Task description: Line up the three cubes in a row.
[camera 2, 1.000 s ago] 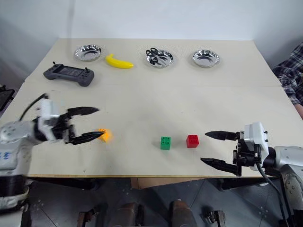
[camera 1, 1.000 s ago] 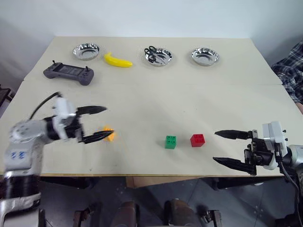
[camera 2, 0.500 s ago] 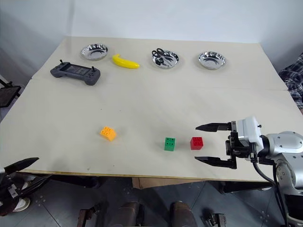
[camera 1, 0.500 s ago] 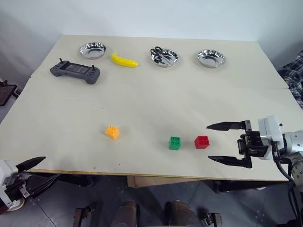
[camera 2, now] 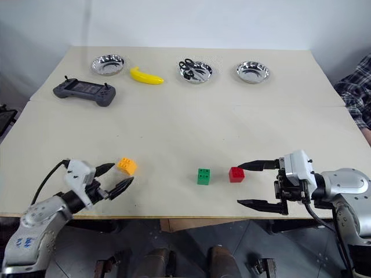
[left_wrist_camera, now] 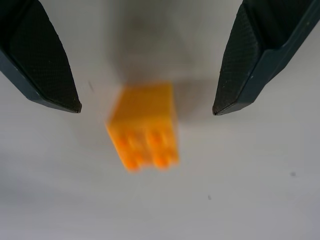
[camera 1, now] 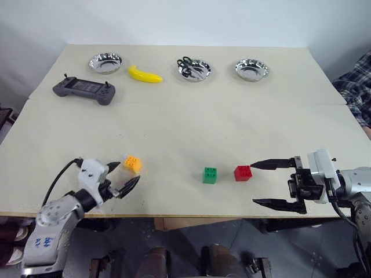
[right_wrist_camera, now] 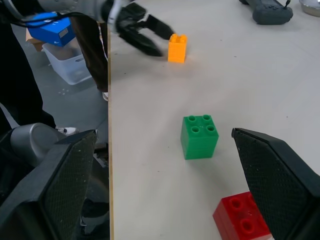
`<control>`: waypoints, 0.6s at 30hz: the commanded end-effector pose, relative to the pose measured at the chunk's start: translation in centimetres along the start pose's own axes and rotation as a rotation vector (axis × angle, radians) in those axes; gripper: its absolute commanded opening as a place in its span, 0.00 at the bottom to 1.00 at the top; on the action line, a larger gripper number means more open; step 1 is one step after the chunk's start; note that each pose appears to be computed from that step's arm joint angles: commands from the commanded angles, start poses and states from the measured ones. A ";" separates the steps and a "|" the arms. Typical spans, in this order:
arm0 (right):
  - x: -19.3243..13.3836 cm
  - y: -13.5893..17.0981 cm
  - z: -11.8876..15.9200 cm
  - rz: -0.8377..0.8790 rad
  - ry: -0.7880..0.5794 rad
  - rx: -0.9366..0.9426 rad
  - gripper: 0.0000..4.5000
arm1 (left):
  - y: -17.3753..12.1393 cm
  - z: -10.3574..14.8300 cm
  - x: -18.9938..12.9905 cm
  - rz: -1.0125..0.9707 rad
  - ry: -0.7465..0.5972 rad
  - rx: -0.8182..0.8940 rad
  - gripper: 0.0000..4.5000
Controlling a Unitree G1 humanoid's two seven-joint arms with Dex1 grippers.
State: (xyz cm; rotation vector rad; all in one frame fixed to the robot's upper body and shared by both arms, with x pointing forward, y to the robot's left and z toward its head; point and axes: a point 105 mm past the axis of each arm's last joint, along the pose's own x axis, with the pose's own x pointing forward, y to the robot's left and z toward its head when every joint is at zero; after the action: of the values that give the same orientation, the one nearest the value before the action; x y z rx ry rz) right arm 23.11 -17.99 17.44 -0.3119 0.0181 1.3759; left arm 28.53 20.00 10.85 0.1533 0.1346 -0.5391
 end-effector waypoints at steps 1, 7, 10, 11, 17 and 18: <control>0.4 0.5 1.1 0.008 -0.027 -0.026 1.00 | -0.6 -0.3 1.4 0.006 0.028 0.011 0.99; 0.2 0.6 0.9 -0.017 -0.024 -0.016 1.00 | -0.2 -0.7 0.8 0.044 0.061 -0.008 0.85; 0.1 0.7 0.5 -0.028 -0.022 -0.006 1.00 | 0.0 -0.6 0.1 0.044 0.056 0.004 0.65; 0.1 0.8 0.4 -0.030 -0.021 -0.003 1.00 | 0.0 -0.4 0.1 0.046 0.049 0.012 0.59; -0.6 0.9 -1.0 -0.068 0.008 0.025 1.00 | -0.4 1.5 1.0 -0.035 -0.062 0.019 0.32; -0.8 0.9 -1.1 -0.075 0.014 0.026 1.00 | -0.5 1.7 1.1 -0.054 -0.074 0.015 0.32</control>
State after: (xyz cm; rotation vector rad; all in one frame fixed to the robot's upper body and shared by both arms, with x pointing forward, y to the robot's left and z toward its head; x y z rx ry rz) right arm 22.27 -18.42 15.68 -0.2675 0.0695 1.3199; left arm 29.51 19.07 11.31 0.1525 0.1140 -0.5604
